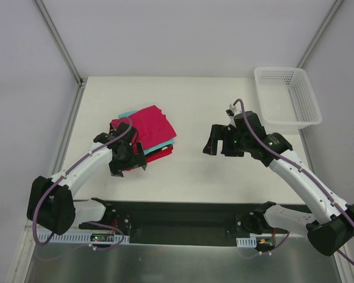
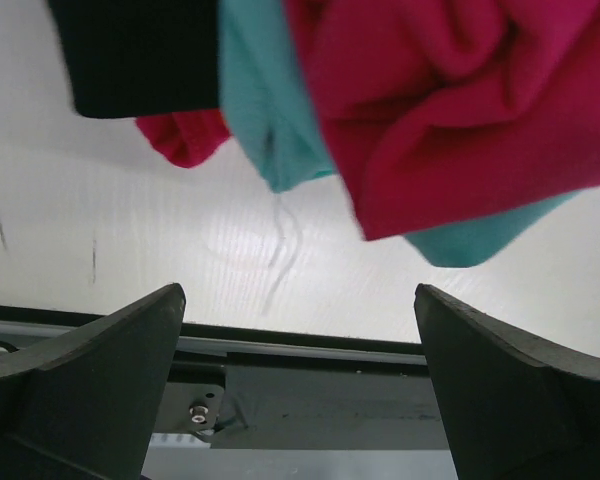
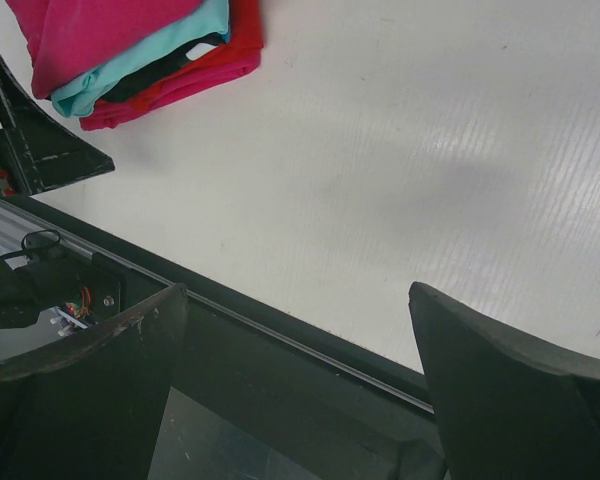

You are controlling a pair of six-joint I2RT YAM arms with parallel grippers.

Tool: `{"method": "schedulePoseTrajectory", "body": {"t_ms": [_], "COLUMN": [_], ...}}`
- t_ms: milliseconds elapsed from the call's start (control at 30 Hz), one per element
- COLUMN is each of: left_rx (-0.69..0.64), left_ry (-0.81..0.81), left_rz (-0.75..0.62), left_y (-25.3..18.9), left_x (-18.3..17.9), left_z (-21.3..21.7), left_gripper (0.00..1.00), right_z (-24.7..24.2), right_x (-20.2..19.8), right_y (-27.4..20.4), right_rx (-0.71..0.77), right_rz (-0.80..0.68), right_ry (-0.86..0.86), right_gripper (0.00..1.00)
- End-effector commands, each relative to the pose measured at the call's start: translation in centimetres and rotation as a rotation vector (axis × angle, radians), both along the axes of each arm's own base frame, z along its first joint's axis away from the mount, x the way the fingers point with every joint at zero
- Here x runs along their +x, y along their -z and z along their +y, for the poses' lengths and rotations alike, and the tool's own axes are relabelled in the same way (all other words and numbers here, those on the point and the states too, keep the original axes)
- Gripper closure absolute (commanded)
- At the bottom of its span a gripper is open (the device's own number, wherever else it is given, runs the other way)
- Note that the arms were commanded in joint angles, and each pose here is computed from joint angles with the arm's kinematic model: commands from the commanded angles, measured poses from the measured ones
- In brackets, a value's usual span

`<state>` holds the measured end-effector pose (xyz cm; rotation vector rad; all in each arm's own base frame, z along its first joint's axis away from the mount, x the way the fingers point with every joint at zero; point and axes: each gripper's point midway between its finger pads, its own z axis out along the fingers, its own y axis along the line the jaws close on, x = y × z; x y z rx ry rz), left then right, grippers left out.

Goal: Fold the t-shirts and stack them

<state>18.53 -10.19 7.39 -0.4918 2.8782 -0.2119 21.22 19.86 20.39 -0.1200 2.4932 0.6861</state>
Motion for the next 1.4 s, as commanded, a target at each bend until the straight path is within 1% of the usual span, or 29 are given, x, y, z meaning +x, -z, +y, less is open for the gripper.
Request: {"method": "schedulePoseTrajectory", "body": {"t_ms": [0,33,100,200,233,267,367,400,467,500,600,700,733,800,1067,1233,1367], "left_rx": [0.083,0.124,0.149,0.227,0.244,0.289,0.323,0.316,0.345,0.387,0.426,0.416,0.427,0.433,0.448,0.493,0.511], "left_ry": [0.050,0.068,0.059,0.023,-0.013,-0.046,-0.136,-0.172,-0.204,-0.235,-0.260,-0.278,-0.257,-0.270,-0.258,-0.268,-0.261], "left_rz": [-0.014,0.003,0.022,-0.003,-0.022,-0.058,-0.133,-0.163,-0.205,-0.248,-0.312,-0.344,-0.375,-0.415,-0.615,-0.652,-0.630], "left_y": [-1.0,-0.4,0.1,0.3,0.2,0.0,0.1,0.7,1.2,1.5,1.5,1.8,1.7,1.9,1.1,1.3,2.2], "left_x": [1.1,1.0,1.6,2.6,3.0,3.6,4.2,4.2,4.2,4.3,4.1,3.7,3.5,3.2,3.8,4.9,5.6], "left_z": [-1.3,-1.5,-1.8,-0.7,-0.4,0.4,1.5,1.6,2.1,2.7,2.9,2.3,1.8,1.5,-0.4,-1.1,-2.3], "left_gripper": [0.01,0.01,0.01,0.01,0.01,0.01,0.01,0.01,0.01,0.01,0.01,0.01,0.01,0.01,0.01,0.01,0.01], "right_z": [0.1,0.0,-0.2,-0.6,-0.7,-0.9,-1.0,-1.1,-1.0,-1.0,-0.8,-0.7,-0.7,-0.7,-0.4,-0.4,-0.6], "right_x": [0.0,0.1,0.0,-0.2,-0.2,-0.3,-0.4,-0.4,-0.5,-0.4,-0.5,-0.6,-0.5,-0.5,-0.9,-1.0,-1.3], "right_y": [-0.4,-0.5,-0.6,-0.7,-0.7,-0.6,-0.5,-0.3,0.0,0.1,0.7,1.1,1.2,1.1,2.0,2.0,2.2], "right_rx": [0.016,0.015,0.011,-0.002,-0.008,-0.014,-0.020,-0.021,-0.025,-0.026,-0.029,-0.033,-0.034,-0.029,-0.026,-0.025,-0.035], "right_rz": [-0.005,-0.007,-0.009,-0.015,-0.020,-0.016,-0.015,-0.012,-0.002,-0.001,0.013,0.026,0.026,0.019,0.045,0.046,0.054], "right_ry": [0.008,0.011,0.013,0.018,0.019,0.021,0.020,0.021,0.016,0.014,0.006,-0.002,-0.002,-0.002,-0.021,-0.030,-0.037], "right_gripper": [0.04,0.04,0.04,0.04,0.04,0.04,0.04,0.04,0.04,0.04,0.04,0.04,0.04,0.04,0.04,0.04,0.04]}}
